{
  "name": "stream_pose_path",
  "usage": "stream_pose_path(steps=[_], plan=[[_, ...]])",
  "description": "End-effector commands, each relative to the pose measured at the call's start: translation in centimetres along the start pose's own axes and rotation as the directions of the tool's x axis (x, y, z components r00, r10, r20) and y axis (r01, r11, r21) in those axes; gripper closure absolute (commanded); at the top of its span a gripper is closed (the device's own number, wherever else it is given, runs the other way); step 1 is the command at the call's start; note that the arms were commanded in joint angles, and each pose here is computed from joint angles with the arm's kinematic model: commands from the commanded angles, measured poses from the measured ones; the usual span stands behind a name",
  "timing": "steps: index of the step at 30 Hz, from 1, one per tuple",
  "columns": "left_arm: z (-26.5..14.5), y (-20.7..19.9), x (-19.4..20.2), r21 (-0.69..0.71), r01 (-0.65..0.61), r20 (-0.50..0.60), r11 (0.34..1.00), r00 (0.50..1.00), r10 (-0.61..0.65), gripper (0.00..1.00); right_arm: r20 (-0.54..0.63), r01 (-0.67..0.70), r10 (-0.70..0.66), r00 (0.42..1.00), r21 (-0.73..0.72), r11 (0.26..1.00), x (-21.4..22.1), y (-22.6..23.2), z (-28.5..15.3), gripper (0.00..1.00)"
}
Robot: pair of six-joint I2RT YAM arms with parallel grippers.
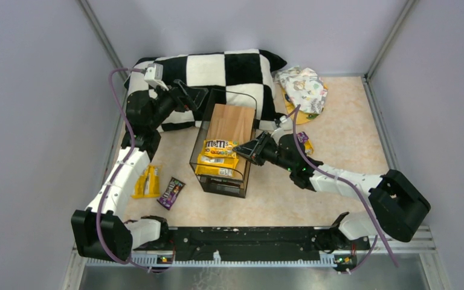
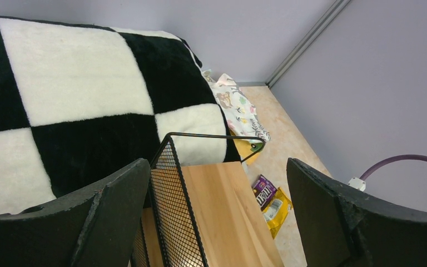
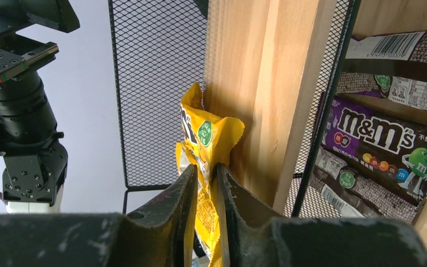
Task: Place and organize the candy bags onto the shelf
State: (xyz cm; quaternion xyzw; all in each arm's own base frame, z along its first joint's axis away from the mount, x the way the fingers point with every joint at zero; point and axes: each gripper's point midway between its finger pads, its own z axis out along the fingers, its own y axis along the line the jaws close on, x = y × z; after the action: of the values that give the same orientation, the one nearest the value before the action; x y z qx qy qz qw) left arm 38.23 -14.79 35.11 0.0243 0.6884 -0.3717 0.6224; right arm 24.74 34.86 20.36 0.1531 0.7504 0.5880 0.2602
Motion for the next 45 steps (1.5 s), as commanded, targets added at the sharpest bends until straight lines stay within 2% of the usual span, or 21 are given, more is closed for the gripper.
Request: stream_pose_path(steps=[1,8,12,14,16,19,20,22,24,27,28,30,36,45], plan=[[0.2,-0.4,-0.7,0.031,-0.013,0.027,0.999,1.000,0.013,0.01,-0.001,0.039,-0.039,0.999,-0.053,0.998,0.3,1.6,-0.1,0.78],[0.1,-0.5,-0.7,0.031,-0.015,0.027,0.999,1.000,0.014,0.01,0.034,0.182,-0.183,0.983,0.030,0.983,-1.3,1.1,-2.5,0.56],[0.1,-0.4,-0.8,0.027,-0.018,0.029,0.999,0.999,0.017,0.01,0.078,0.357,-0.369,0.926,0.136,0.924,-4.2,0.3,-6.5,0.45],[0.1,-0.4,-0.8,0.027,-0.018,0.028,0.999,0.999,0.017,0.01,0.094,0.457,-0.489,0.867,0.239,0.857,-6.3,-0.5,-9.1,0.41],[0.1,-0.5,-0.8,0.032,-0.015,0.028,0.999,1.000,0.014,0.01,0.100,0.539,-0.617,0.780,0.393,0.745,-8.9,-1.8,-11.9,0.37],[0.1,-0.6,-0.8,0.036,-0.013,0.029,0.999,1.000,0.012,0.01,0.081,0.551,-0.741,0.666,0.617,0.562,-12.6,-4.5,-15.8,0.30],[0.1,-0.5,-0.8,0.033,-0.013,0.029,0.999,1.000,0.012,0.01,0.065,0.529,-0.760,0.647,0.679,0.509,-13.8,-5.9,-16.9,0.29],[0.2,-0.3,-0.6,0.026,-0.014,0.026,1.000,1.000,0.013,0.01,0.044,0.471,-0.750,0.660,0.753,0.459,-16.0,-8.3,-18.3,0.25],[0.3,0.0,-0.4,0.018,-0.013,0.020,1.000,1.000,0.013,0.01,0.066,0.400,-0.674,0.736,0.761,0.511,-17.8,-10.6,-18.8,0.24],[0.4,0.0,-0.3,0.023,-0.010,0.014,1.000,1.000,0.010,0.01,0.125,0.298,-0.496,0.860,0.665,0.684,-19.7,-13.7,-18.0,0.23],[0.4,-0.1,-0.3,0.026,-0.010,0.013,1.000,1.000,0.009,0.01,0.131,0.271,-0.435,0.891,0.615,0.741,-20.0,-14.4,-17.5,0.24],[0.4,-0.1,-0.3,0.027,-0.010,0.013,1.000,1.000,0.009,0.01,0.136,0.218,-0.346,0.928,0.555,0.803,-20.9,-15.9,-16.7,0.26],[0.4,-0.2,-0.3,0.030,-0.011,0.009,0.999,1.000,0.011,0.01,0.112,0.206,-0.293,0.950,0.480,0.853,-24.0,-18.9,-14.1,0.30],[0.6,-0.2,-0.1,0.041,0.008,-0.003,0.999,1.000,-0.008,0.01,0.039,0.183,-0.215,0.976,0.396,0.900,-22.3,-22.4,-12.1,0.36]])
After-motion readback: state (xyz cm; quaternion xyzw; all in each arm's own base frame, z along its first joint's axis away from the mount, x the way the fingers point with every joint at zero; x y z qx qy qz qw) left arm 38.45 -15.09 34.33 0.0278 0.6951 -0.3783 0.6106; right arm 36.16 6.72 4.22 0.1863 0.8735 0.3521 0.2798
